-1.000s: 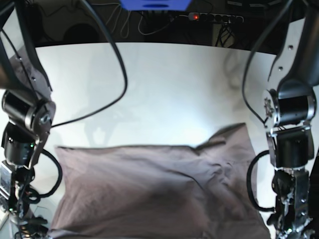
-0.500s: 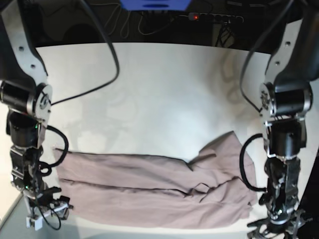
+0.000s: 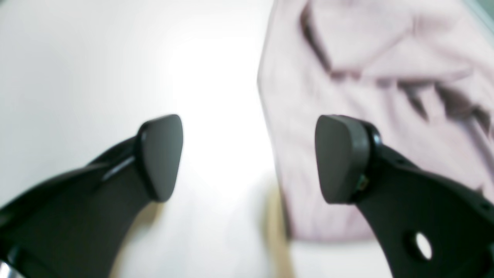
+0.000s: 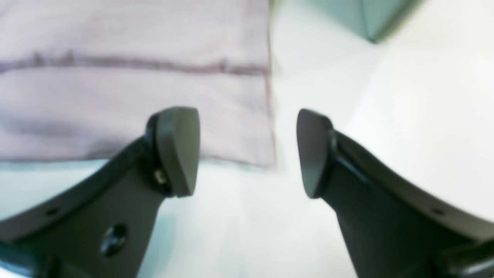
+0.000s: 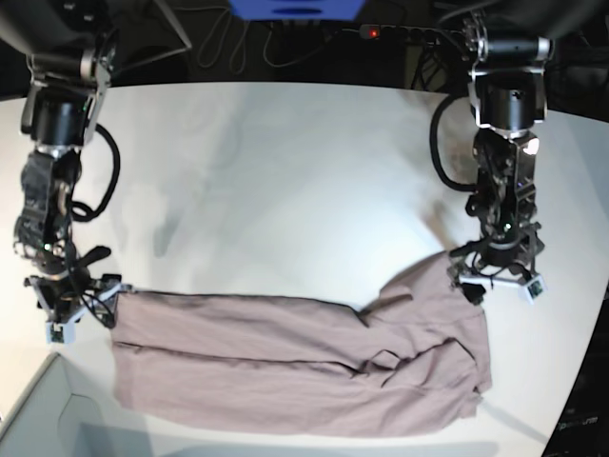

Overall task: Layout the t-shirt on the table in an organized manner, then fold the t-shirt properly
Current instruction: 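Lower the shirt flat onto the table with both grippers, then grasp the shirt's edge corners with both grippers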

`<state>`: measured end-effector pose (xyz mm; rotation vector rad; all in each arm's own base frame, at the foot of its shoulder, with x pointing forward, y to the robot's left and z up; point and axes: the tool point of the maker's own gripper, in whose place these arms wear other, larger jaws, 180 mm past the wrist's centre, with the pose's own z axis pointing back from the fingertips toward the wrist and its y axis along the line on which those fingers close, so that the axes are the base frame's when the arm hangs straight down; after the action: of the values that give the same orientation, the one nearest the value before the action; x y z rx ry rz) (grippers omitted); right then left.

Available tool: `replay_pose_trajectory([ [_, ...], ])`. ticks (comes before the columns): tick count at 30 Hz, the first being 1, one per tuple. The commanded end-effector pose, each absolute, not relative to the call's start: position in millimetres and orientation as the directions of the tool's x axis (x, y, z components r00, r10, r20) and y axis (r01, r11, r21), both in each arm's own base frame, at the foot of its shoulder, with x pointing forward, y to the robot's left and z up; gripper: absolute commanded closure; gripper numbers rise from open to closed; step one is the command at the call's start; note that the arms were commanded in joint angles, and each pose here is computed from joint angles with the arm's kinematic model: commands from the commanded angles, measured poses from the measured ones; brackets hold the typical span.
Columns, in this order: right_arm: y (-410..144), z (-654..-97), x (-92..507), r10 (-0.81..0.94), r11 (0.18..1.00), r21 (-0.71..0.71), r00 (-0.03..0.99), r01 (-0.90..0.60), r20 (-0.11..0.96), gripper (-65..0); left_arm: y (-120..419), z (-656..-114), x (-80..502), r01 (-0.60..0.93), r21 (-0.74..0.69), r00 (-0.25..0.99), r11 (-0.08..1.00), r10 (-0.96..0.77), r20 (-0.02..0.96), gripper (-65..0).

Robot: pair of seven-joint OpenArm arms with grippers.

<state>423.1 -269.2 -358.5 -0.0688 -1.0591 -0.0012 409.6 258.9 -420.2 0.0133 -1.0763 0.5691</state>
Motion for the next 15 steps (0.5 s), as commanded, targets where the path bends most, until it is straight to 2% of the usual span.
replay_pose_trajectory([
  [1,-271.9,-333.0,426.6,0.058,0.997,-0.077,0.426,0.028,0.903,-39.2,259.2,-404.1,419.6,-0.428,-0.284,0.296,0.858,0.43,0.853,-51.3],
  [11,-216.9,-340.8,341.1,0.091,0.996,-0.082,0.42,-0.039,0.903,-39.2,194.7,-451.4,409.5,-0.352,-0.277,0.449,0.894,0.421,0.788,-51.3],
  [15,-204.6,-339.1,318.1,0.089,0.996,-0.076,0.421,-0.048,0.903,-39.2,192.7,-475.2,399.5,-0.379,-0.261,0.502,0.888,0.434,0.748,-51.2],
])
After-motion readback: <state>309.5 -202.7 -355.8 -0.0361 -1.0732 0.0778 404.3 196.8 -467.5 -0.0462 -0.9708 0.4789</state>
